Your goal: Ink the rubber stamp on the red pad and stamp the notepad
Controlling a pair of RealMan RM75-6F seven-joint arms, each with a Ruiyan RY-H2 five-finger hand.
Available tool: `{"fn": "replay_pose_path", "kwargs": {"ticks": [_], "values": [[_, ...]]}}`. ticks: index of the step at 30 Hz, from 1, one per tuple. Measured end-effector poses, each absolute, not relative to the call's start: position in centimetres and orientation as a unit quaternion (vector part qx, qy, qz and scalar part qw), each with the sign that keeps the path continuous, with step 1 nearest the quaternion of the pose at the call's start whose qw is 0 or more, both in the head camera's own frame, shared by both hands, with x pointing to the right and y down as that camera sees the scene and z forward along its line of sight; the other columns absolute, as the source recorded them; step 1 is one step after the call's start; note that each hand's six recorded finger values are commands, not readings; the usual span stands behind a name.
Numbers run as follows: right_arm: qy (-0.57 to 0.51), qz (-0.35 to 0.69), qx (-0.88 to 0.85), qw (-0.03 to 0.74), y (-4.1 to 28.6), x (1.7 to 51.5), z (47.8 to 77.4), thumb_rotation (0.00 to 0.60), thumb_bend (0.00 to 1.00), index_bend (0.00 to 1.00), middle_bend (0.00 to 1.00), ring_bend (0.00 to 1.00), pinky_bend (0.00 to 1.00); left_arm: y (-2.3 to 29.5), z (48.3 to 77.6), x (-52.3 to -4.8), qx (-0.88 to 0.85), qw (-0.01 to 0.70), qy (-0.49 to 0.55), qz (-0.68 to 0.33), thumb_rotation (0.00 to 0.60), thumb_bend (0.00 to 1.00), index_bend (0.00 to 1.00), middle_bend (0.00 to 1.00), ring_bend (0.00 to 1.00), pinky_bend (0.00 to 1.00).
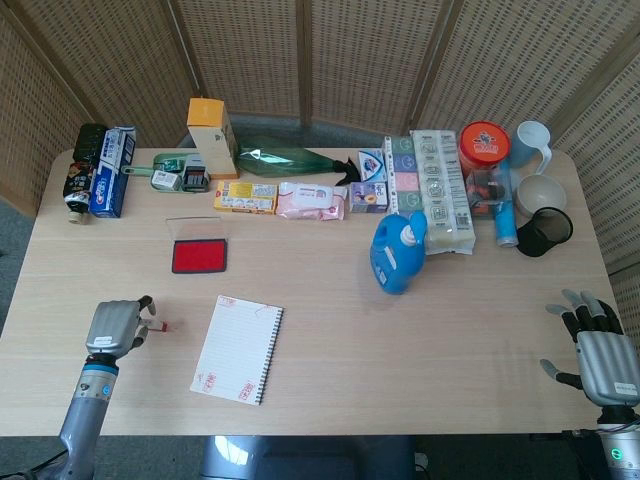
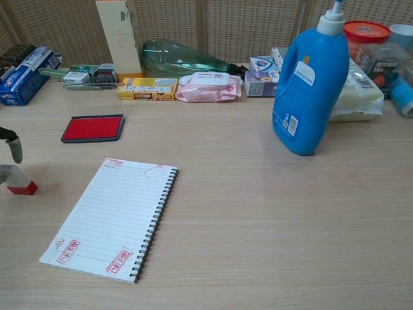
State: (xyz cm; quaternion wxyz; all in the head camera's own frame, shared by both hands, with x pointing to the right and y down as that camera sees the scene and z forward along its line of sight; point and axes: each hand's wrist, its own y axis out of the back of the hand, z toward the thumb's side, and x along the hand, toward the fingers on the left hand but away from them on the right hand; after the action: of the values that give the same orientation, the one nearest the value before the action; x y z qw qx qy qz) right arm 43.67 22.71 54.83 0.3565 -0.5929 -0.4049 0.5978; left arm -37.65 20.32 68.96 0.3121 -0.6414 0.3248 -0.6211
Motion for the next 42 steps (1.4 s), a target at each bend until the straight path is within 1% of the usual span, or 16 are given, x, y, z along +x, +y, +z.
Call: {"fn": "replay_pose_path", "kwargs": {"ticks": [5, 14, 18, 30, 36, 42], "values": [[-0.405, 0.599, -0.593, 0.355, 22.7, 43.7, 54.8, 0.600, 0.04, 0.25, 0.11, 0.09, 0.08, 20.4, 69.1, -37.4, -0.642, 0.311, 0.324, -0.622, 0.600, 0.33, 0.49, 1.00, 1.00, 1.00], [-0.405, 0.600, -0.593, 0.354, 22.7, 43.7, 54.9, 0.600, 0.04, 0.25, 0.11, 0.09, 0.08, 20.4, 69.2, -37.3, -0.637, 0.318, 0.322, -0.624, 0.600, 0.36, 0.54, 1.00, 1.00, 1.00], [-0.405, 0.600, -0.593, 0.352, 22.7, 43.7, 54.9, 0.600, 0.04, 0.25, 0.11, 0.09, 0.08, 20.4, 69.3, -37.3, -0.634, 0.320, 0.325, -0.625, 0.600, 0.37, 0.58, 1.00, 1.00, 1.00], [-0.404, 0.601, -0.593, 0.352, 22.7, 43.7, 54.9, 0.600, 0.04, 0.25, 0.11, 0.09, 0.08, 20.1, 69.3, -37.3, -0.632, 0.326, 0.324, -0.624, 0.600, 0.37, 0.59, 1.00, 1.00, 1.00], [-0.402, 0.602, -0.594, 0.352, 22.8, 43.7, 55.0, 0.600, 0.04, 0.25, 0.11, 0.09, 0.08, 19.1, 68.4, -36.9, -0.632, 0.334, 0.327, -0.618, 0.600, 0.37, 0.59, 1.00, 1.00, 1.00], [-0.398, 0.604, -0.594, 0.352, 22.9, 43.6, 55.2, 0.600, 0.04, 0.25, 0.11, 0.09, 0.08, 16.7, 67.0, -36.3, -0.626, 0.335, 0.333, -0.620, 0.600, 0.37, 0.59, 1.00, 1.00, 1.00]]}}
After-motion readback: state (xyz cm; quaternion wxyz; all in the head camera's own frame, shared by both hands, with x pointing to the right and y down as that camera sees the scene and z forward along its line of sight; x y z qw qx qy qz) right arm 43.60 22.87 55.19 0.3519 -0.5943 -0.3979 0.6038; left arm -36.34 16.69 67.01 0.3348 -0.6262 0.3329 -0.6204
